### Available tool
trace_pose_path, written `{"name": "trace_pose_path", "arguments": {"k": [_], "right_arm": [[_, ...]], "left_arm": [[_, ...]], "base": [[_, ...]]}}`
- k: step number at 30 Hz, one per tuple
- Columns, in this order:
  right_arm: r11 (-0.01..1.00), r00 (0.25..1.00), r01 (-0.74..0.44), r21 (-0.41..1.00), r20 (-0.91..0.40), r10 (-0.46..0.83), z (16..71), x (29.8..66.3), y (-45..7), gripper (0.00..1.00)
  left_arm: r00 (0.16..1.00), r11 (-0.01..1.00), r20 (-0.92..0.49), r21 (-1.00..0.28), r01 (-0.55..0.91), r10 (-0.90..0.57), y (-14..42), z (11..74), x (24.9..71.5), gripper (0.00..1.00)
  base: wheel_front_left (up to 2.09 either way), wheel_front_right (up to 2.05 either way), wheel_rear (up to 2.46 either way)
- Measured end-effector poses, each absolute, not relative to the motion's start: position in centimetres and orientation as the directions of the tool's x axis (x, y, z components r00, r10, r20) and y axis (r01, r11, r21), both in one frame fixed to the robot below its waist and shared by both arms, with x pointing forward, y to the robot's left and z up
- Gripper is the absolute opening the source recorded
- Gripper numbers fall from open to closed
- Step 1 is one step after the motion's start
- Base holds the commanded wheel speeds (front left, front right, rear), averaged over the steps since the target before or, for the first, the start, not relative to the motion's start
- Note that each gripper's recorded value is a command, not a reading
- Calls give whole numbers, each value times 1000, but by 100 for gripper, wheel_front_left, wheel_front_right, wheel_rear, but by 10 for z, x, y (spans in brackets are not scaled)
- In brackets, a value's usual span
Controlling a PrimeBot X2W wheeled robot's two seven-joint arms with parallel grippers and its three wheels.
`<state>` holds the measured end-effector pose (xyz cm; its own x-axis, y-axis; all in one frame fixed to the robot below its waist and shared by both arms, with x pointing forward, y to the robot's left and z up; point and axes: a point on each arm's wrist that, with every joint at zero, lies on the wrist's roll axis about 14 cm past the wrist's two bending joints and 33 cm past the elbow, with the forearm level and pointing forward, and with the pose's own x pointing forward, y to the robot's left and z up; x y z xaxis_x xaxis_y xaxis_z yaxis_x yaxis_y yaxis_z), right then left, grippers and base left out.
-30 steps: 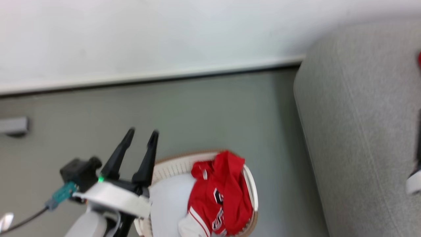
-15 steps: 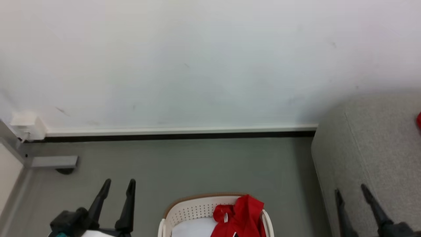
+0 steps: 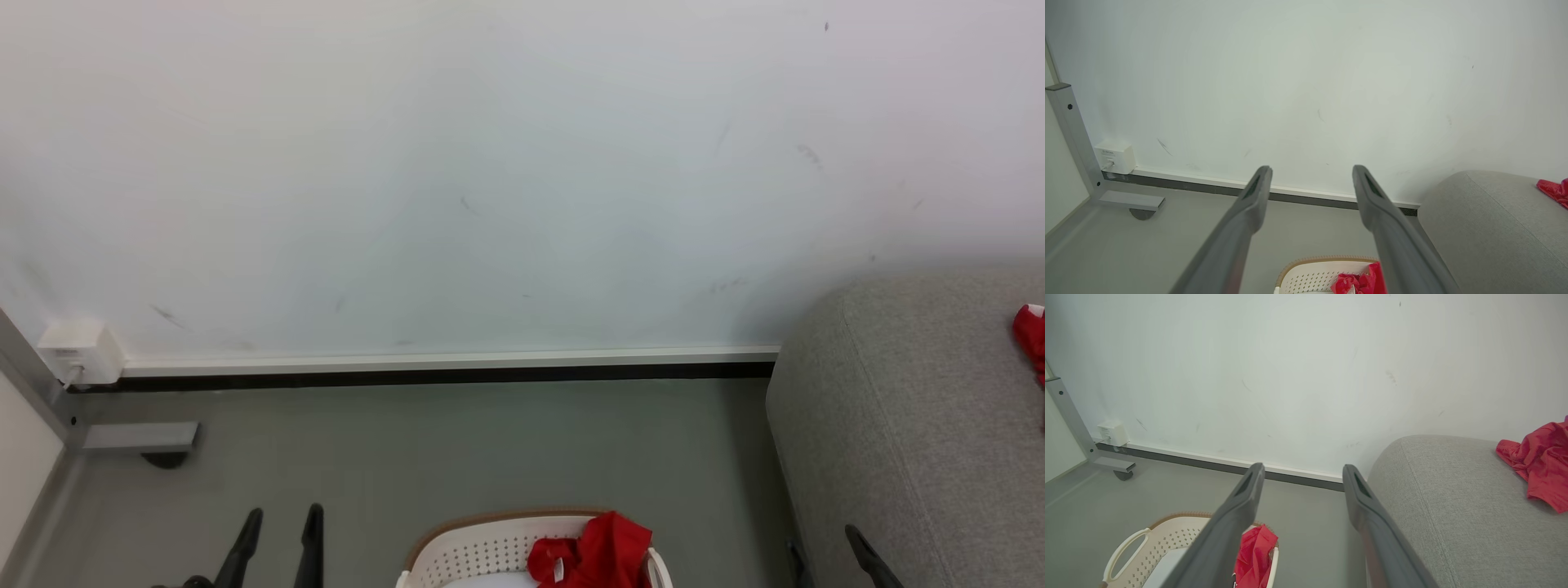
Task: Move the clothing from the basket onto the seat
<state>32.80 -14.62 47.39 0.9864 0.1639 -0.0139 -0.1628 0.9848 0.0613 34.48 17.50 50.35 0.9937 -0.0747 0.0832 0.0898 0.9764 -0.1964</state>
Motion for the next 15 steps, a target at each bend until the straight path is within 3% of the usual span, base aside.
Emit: {"name": "trace_pose_path", "arguments": {"k": [15], "right_arm": [[987, 989, -149, 64, 8, 149, 481, 328, -149, 100]], "left_arm": [[993, 974, 68, -200, 108, -96, 167, 498, 350, 100]], "base": [[0, 0, 0]]}}
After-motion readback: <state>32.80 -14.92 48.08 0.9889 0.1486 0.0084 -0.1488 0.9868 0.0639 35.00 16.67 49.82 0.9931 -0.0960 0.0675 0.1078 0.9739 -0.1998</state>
